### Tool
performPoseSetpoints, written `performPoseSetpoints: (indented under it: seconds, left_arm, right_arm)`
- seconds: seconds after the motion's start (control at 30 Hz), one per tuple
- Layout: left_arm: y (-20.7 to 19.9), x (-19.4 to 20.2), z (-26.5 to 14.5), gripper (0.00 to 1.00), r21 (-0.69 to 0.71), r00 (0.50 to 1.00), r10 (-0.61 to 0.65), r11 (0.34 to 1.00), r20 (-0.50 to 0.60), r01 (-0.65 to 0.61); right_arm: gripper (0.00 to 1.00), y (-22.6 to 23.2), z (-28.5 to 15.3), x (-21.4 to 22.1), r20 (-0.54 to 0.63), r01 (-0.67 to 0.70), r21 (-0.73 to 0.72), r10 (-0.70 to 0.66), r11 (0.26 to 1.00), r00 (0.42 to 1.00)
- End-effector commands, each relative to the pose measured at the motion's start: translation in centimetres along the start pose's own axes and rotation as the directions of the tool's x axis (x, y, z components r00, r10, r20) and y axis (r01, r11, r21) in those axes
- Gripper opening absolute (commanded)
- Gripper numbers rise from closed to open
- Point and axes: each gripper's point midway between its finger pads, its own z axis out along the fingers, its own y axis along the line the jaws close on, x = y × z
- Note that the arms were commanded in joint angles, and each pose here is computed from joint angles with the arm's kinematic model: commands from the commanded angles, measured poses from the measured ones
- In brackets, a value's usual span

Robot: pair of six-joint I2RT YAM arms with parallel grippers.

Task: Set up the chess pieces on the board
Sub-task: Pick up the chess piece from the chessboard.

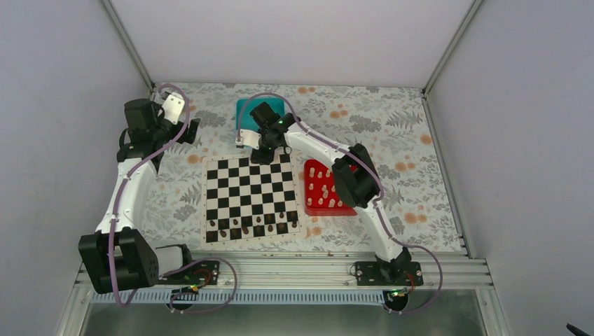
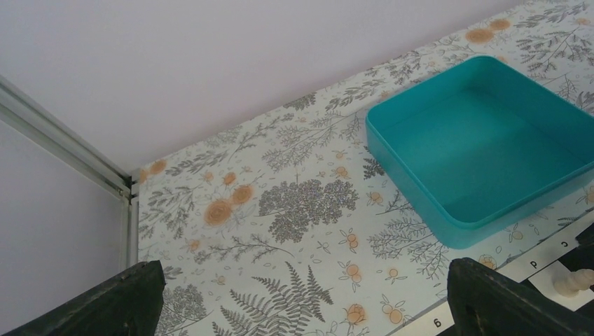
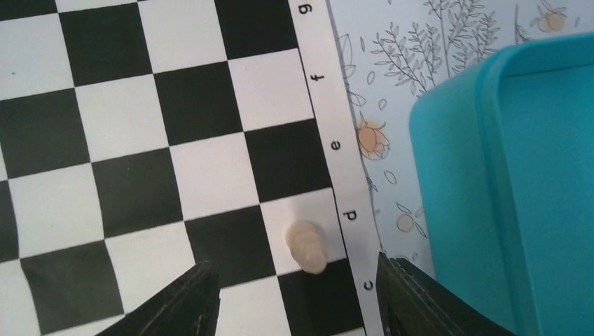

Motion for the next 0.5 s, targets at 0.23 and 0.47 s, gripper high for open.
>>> performPoseSetpoints:
  seconds: [0.23, 0.47]
  left_arm:
    - [0.5, -0.6, -0.8, 1.0, -0.019, 0.999, 0.008, 1.0, 0.032, -0.007]
    - [0.4, -0.5, -0.7, 1.0, -0.011, 1.0, 0.006, 1.0, 0.03, -0.005]
  right_arm:
    - [0.6, -1.0, 2.4, -1.4, 0.044, 0.009, 0.052, -0.011, 0.999, 0.999]
    - [0.58, -1.2, 3.6, -0.8, 0.022, 0.016, 0.054, -0.017, 0.998, 1.0]
